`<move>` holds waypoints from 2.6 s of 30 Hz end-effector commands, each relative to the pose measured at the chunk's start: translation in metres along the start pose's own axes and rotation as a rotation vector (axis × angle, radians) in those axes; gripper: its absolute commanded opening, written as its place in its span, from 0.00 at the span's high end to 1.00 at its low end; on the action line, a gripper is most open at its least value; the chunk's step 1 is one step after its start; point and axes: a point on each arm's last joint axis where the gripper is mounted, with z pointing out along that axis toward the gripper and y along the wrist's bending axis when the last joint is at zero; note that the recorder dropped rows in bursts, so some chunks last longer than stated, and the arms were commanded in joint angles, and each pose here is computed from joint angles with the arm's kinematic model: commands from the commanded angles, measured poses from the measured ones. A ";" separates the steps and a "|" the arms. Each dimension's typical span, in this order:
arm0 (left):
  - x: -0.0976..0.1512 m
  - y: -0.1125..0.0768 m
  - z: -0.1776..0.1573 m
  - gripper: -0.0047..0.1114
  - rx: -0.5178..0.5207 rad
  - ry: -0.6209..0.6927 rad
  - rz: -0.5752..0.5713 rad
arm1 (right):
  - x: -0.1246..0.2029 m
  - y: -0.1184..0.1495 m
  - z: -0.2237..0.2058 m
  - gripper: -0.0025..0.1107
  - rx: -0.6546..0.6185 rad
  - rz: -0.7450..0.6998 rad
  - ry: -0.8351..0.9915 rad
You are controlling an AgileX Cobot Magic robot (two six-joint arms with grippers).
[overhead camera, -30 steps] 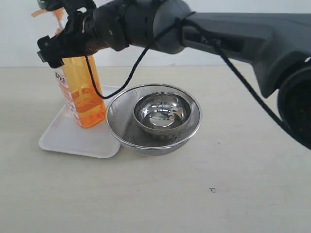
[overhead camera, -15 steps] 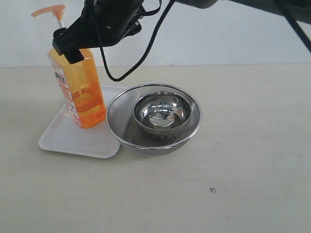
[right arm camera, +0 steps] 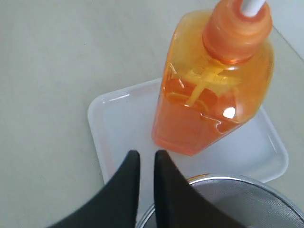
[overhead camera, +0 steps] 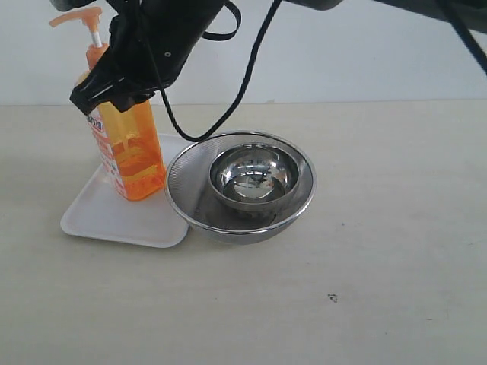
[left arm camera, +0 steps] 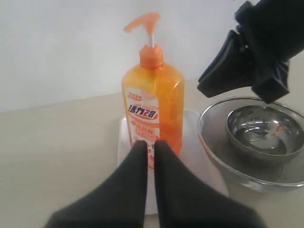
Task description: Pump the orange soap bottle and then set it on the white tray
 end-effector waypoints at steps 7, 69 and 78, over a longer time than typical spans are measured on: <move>0.005 -0.001 0.075 0.92 -0.229 -0.015 -0.212 | 0.002 -0.013 -0.001 0.95 0.136 -0.196 0.036; 0.005 0.054 0.241 0.92 0.074 0.296 0.074 | 0.035 -0.121 0.020 0.98 0.328 0.232 -0.100; -0.001 0.048 0.242 0.92 0.135 0.230 0.051 | 0.021 -0.093 0.032 0.98 0.309 0.063 -0.118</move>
